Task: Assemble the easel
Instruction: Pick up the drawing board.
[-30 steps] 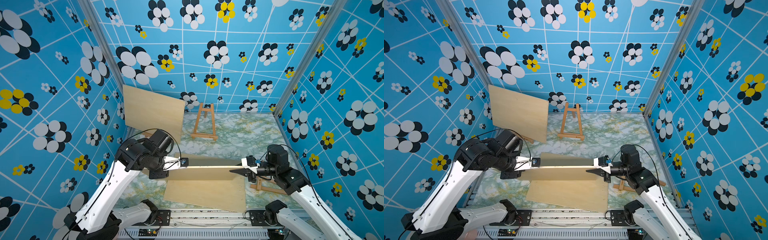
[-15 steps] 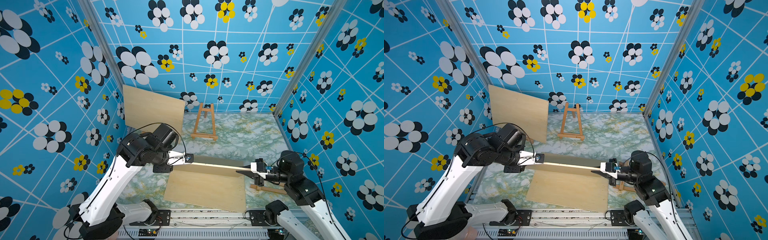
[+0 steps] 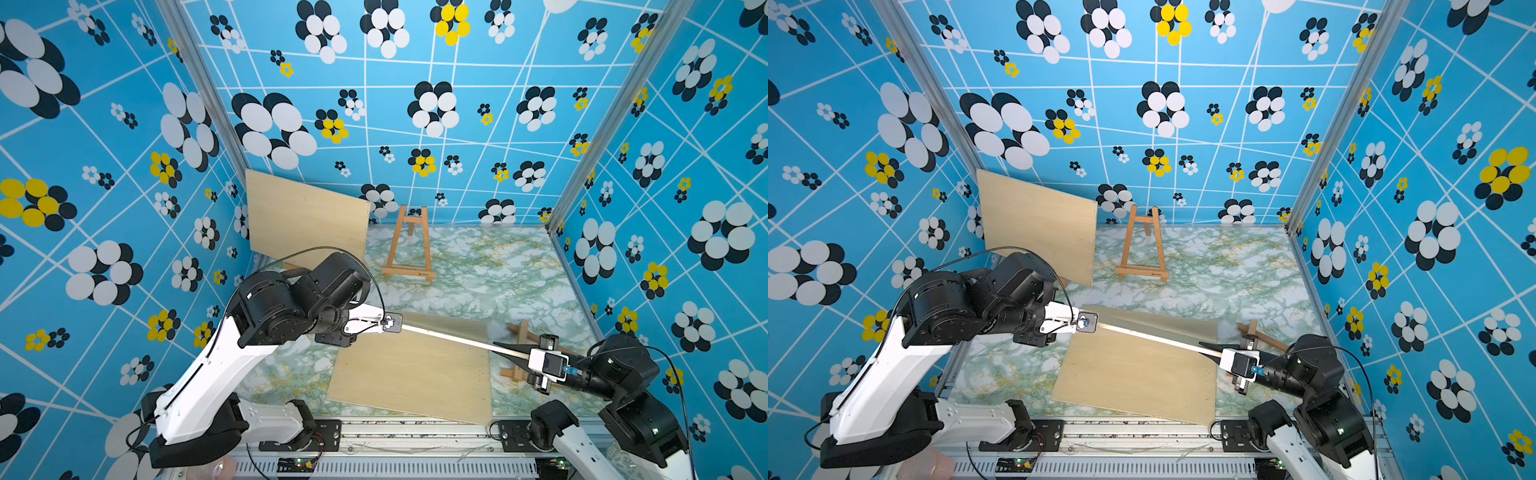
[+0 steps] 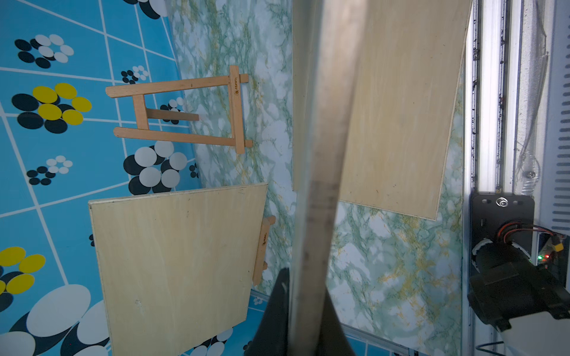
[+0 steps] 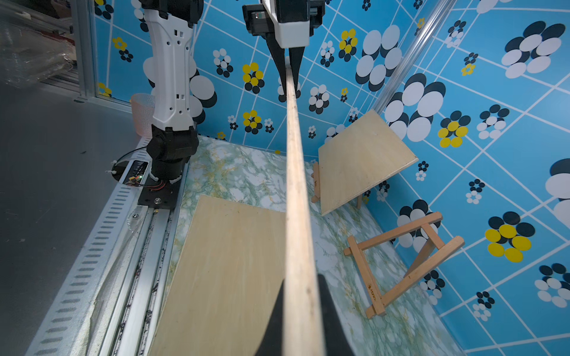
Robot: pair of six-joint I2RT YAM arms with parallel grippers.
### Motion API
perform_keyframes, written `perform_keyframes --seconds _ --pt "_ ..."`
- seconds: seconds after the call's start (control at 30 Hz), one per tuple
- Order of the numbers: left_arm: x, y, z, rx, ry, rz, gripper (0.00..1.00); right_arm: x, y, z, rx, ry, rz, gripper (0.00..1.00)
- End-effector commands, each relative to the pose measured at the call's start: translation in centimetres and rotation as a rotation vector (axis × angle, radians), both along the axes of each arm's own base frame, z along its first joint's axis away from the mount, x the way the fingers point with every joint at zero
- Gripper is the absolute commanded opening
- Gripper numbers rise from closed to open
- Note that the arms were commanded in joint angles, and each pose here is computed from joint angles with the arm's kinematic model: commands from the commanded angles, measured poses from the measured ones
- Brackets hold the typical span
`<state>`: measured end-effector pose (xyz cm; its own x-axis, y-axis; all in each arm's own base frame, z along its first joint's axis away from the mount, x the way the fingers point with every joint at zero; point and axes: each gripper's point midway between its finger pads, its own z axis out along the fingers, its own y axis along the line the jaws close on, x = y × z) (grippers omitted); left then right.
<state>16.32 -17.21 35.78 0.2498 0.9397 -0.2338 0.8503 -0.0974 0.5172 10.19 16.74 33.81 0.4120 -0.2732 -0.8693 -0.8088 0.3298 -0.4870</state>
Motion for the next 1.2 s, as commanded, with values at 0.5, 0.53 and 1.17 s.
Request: perform_keyframes --seconds 0.5,0.53,1.17 --pt "9.3 -8.6 9.7 -0.364 -0.414 0.038 0.0 6.8 -5.8 7.3 0.194 -0.241 -0.521 0.0" --pt "9.6 -8.8 9.5 -0.364 -0.413 0.035 0.0 7.0 -5.9 7.3 0.188 -0.251 -0.533 0.0" --pt "13.9 -12.9 7.1 -0.371 -0.32 -0.011 0.0 10.6 -6.3 6.9 0.088 -0.283 -0.632 0.0"
